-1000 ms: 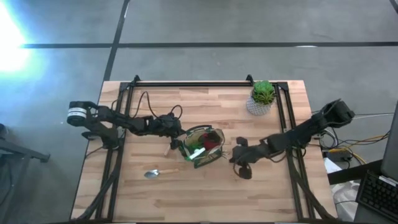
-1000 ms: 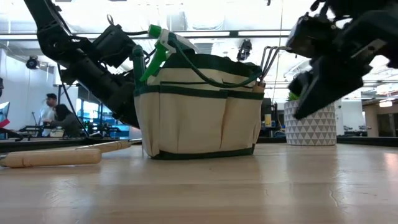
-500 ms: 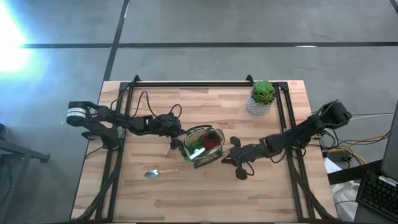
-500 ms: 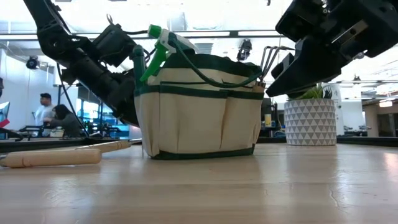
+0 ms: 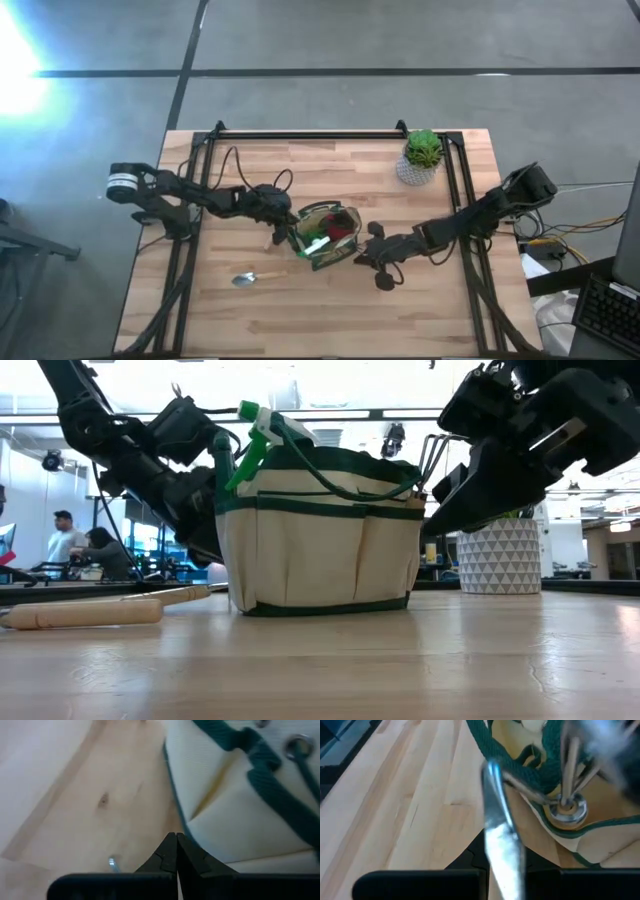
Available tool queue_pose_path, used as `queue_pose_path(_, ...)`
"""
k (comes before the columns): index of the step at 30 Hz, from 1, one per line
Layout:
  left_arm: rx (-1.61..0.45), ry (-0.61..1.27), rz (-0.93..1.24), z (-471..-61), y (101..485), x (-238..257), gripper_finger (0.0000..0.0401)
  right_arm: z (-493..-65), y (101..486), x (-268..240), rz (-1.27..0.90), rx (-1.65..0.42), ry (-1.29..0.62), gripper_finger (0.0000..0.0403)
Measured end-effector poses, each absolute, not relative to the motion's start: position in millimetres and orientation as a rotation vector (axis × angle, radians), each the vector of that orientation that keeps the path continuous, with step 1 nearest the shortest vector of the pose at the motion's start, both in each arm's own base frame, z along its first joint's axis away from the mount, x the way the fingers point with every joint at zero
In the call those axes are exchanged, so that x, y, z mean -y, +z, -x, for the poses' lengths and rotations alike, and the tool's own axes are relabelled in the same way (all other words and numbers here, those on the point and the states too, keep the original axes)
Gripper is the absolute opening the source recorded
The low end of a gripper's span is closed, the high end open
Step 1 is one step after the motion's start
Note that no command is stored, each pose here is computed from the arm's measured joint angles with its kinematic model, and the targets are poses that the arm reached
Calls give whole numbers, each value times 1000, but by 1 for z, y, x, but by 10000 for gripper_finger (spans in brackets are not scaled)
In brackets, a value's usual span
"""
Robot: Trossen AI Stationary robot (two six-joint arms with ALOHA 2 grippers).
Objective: Pick & Place Garden tools in Gardening bag
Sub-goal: Adjust the green gardening bag
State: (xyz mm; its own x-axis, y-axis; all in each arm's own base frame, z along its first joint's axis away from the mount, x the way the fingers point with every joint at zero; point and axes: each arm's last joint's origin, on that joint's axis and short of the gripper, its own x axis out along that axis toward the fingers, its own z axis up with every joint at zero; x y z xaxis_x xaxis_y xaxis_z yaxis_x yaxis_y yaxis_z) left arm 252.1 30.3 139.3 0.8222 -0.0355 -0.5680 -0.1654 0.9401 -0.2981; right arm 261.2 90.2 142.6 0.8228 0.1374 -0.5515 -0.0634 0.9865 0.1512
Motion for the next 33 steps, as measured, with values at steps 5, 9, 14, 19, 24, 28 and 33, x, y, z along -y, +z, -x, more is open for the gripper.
queue_pose_path(5, -611, 25, 373, -253, 140, -20, 0, -263, 138, -90, -134, -607, 104, 18)
queue_pose_path(9, -614, -8, 379, -254, 140, -9, 0, -263, 139, -90, -139, -602, 107, 18)
queue_pose_path(14, -596, -48, 389, -256, 142, 2, 0, -263, 142, -90, -144, -593, 115, 18)
queue_pose_path(19, -578, -88, 384, -261, 149, 12, 0, -263, 142, -88, -152, -595, 114, 18)
queue_pose_path(24, -558, -138, 372, -275, 157, 25, 0, -263, 141, -88, -152, -596, 116, 18)
queue_pose_path(28, -577, -203, 359, -290, 156, 35, 0, -263, 142, -88, -153, -596, 118, 18)
queue_pose_path(33, -606, -308, 377, -310, 152, 41, 0, -263, 141, -88, -152, -603, 120, 18)
